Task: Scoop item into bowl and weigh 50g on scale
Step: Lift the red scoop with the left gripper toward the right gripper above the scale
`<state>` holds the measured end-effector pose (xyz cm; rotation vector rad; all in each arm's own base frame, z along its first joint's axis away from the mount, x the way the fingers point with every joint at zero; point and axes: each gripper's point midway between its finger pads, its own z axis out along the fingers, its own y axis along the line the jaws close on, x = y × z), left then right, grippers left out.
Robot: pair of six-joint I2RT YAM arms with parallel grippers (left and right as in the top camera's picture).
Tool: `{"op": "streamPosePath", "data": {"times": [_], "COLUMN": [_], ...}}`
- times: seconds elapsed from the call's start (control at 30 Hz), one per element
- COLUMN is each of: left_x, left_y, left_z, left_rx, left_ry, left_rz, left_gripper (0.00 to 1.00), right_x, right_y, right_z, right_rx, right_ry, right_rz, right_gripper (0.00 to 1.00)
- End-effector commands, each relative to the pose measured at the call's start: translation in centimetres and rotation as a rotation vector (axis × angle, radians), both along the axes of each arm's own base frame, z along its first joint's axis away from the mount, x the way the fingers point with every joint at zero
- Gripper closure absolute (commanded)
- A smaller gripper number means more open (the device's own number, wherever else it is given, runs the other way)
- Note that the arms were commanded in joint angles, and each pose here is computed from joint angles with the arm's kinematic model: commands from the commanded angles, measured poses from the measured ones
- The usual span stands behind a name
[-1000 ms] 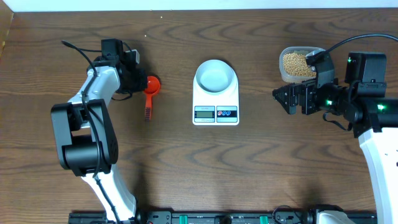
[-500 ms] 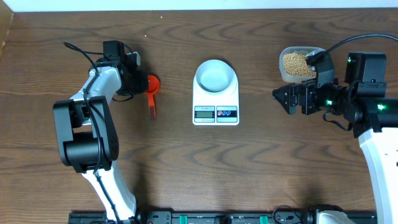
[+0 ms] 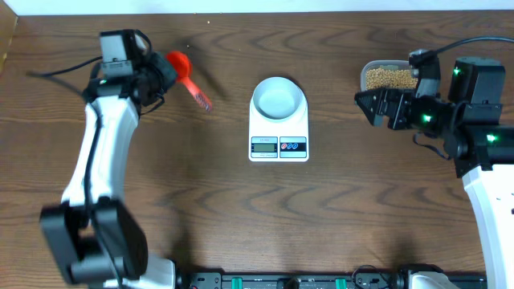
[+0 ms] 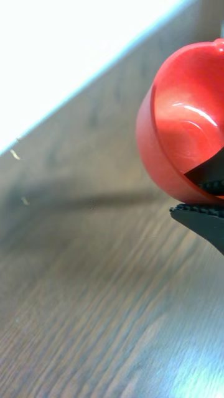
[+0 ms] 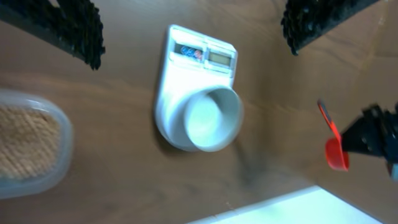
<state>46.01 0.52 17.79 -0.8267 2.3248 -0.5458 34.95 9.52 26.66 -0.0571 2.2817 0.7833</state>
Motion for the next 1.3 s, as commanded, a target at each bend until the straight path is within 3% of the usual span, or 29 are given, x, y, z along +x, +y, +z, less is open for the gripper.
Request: {"op": "streamPosePath", "data": {"times": [0.0, 0.2, 0.27, 0.43, 0.63, 0.9, 1.13, 1.27], "left_x": [-0.7, -1.9, -2.3, -3.6, -5.0, -6.6, -7.1, -7.5], "left_y": [-2.0, -5.4, -7.5, -11.2, -14.0, -16.5, -17.5, -18.2], "left_z": [4.6, 7.3, 7.6, 7.7, 7.1, 6.5, 6.3, 6.3], "left_rx": [-0.248, -0.421, -0.532, -0.670, -0.666, -0.652, -0.651, -0.648], "left_ry": [-0.034, -0.028, 0.019, 0.122, 0.186, 0.244, 0.264, 0.270], "left_rz": [0.180, 0.262, 0.292, 0.252, 0.195, 0.153, 0.139, 0.120], "left_gripper": [0.93, 0.93, 0.93, 0.93, 0.93, 0.92, 0.93, 0.93], "right_x": [0.1, 1.0, 1.2, 1.2, 0.9, 0.4, -0.1, 0.0], "right_y": [3.0, 6.4, 8.1, 10.5, 13.0, 15.9, 17.3, 17.9], "right_z": [2.6, 6.1, 7.0, 6.9, 5.9, 5.2, 4.6, 3.9], "right_rx": [0.119, 0.211, 0.224, 0.206, 0.201, 0.209, 0.208, 0.189], "right_ry": [-0.036, -0.144, -0.182, -0.202, -0.183, -0.184, -0.170, -0.160], "right_rz": [0.064, 0.097, 0.101, 0.111, 0.161, 0.230, 0.261, 0.253], "right_gripper": [0.12, 0.21, 0.25, 0.26, 0.28, 0.47, 0.53, 0.63]}}
